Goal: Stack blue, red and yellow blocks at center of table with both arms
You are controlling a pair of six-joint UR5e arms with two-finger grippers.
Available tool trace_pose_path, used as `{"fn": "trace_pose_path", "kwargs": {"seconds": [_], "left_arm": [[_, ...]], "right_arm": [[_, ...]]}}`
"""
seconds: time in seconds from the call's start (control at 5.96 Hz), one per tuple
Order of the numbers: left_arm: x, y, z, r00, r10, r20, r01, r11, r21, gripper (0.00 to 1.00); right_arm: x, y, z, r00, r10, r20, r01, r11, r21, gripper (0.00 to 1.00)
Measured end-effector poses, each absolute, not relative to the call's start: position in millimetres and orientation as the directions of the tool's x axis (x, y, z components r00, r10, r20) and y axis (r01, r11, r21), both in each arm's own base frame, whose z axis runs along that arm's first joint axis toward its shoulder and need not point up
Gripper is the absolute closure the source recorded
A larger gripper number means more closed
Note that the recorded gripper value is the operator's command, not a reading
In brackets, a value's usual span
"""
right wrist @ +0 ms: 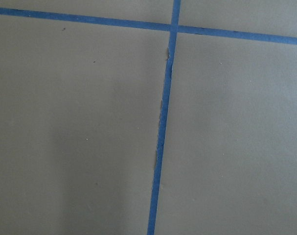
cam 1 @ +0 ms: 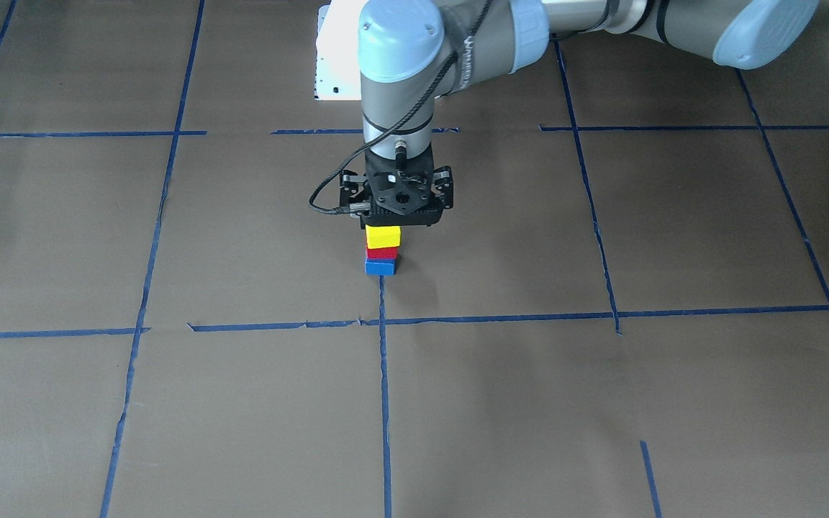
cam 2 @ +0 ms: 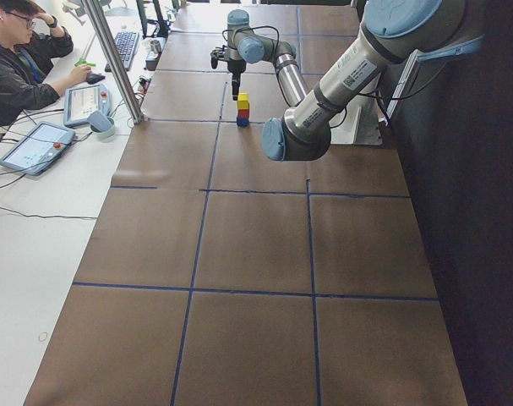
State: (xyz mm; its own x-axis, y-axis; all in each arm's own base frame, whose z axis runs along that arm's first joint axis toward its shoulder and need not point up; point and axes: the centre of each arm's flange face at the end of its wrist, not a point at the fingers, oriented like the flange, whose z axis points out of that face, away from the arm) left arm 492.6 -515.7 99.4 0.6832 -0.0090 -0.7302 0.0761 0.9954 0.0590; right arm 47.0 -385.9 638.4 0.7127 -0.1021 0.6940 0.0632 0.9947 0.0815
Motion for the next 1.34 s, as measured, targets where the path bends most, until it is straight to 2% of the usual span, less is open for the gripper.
{"fn": "trace_pose_path", "kwargs": {"seconds": [0.17, 0.67, 0.84, 1.34], "left_arm": [[437, -527, 144, 0.694, 0.048, -0.718, 0.031, 0.995, 0.097, 0.00], [211, -561, 348, 0.706, 0.252, -0.662, -0.155, 0.967, 0.202, 0.00], [141, -556, 418, 0.706, 0.271, -0.654, -0.183, 0.962, 0.201, 0.00], [-8, -470, 600, 0.702, 0.188, -0.687, -0.153, 0.982, 0.112, 0.00]], "right_arm": [[47, -386, 638, 0.713, -0.102, 0.694, 0.063, 0.995, 0.081, 0.00], [47, -386, 638, 0.713, -0.095, 0.695, 0.058, 0.995, 0.077, 0.00], [47, -387, 638, 0.713, -0.093, 0.695, 0.056, 0.996, 0.076, 0.00], [47, -387, 637, 0.713, -0.090, 0.696, 0.053, 0.996, 0.074, 0.00]]}}
